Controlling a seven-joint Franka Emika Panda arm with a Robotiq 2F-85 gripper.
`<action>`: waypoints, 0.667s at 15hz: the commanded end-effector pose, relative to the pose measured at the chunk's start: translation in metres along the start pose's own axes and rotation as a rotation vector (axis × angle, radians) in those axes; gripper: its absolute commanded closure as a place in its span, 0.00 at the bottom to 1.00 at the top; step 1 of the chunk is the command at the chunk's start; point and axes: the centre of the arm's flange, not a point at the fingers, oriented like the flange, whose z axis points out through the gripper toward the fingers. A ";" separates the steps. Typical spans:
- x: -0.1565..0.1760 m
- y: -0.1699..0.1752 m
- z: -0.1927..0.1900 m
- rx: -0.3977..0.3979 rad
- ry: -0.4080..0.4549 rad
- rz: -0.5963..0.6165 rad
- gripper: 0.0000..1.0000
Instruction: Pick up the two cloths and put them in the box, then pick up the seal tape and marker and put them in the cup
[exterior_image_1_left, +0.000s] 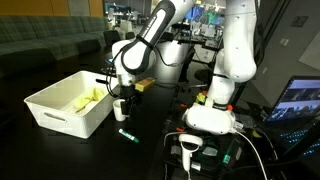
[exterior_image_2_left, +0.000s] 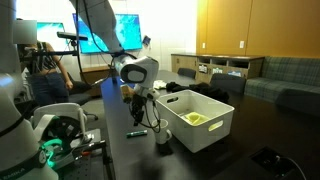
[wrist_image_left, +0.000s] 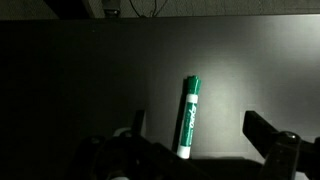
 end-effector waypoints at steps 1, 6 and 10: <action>-0.013 -0.018 0.013 0.011 0.047 0.000 0.00; -0.008 -0.034 0.018 0.037 0.095 0.088 0.00; -0.005 -0.044 0.029 0.040 0.126 0.133 0.00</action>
